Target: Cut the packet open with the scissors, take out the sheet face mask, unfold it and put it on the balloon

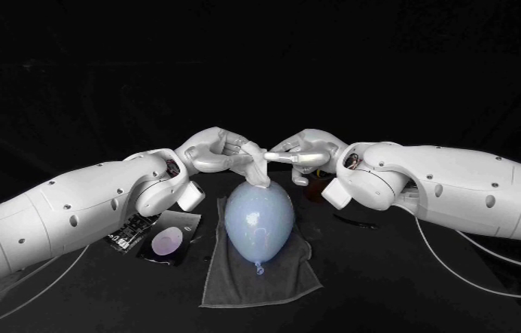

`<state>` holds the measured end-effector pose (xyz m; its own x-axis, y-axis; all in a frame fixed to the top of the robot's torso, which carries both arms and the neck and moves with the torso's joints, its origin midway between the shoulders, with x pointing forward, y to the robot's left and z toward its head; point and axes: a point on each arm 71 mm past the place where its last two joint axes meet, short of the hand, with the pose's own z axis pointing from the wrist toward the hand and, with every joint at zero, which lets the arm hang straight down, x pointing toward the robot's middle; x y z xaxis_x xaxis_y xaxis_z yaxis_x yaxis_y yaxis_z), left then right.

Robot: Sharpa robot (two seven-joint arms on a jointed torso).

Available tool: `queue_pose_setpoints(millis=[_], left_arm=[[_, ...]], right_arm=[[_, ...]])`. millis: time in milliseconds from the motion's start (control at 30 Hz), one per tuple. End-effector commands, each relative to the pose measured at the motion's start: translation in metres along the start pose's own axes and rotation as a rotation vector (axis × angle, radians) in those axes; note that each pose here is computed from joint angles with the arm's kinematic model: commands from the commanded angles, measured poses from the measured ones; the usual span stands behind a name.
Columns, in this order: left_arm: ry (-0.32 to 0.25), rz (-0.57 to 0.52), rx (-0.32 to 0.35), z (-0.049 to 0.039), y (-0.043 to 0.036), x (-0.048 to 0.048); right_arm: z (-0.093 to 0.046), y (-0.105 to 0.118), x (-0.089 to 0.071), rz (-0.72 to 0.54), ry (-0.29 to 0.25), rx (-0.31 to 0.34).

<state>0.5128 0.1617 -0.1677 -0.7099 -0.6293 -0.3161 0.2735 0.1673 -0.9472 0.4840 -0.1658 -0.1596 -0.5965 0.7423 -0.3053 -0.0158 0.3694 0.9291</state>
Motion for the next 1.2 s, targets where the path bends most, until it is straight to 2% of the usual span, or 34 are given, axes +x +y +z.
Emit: queue_pose_setpoints(millis=[33, 400, 800, 1200], left_arm=[[-0.001, 0.006, 0.014, 0.0007, -0.0021, 0.0001], [0.01, 0.036, 0.002, 0.001, -0.0014, 0.0011], [0.011, 0.05, -0.001, 0.0015, -0.0013, 0.0016], [0.012, 0.051, 0.0, 0.0022, -0.0015, 0.0021]], right_arm=[[0.0, 0.001, 0.002, -0.054, -0.007, 0.011], [-0.003, 0.007, 0.001, -0.028, -0.071, -0.042], [-0.004, 0.01, -0.003, -0.028, -0.099, -0.055], [0.0, 0.012, 0.001, -0.065, -0.068, -0.037]])
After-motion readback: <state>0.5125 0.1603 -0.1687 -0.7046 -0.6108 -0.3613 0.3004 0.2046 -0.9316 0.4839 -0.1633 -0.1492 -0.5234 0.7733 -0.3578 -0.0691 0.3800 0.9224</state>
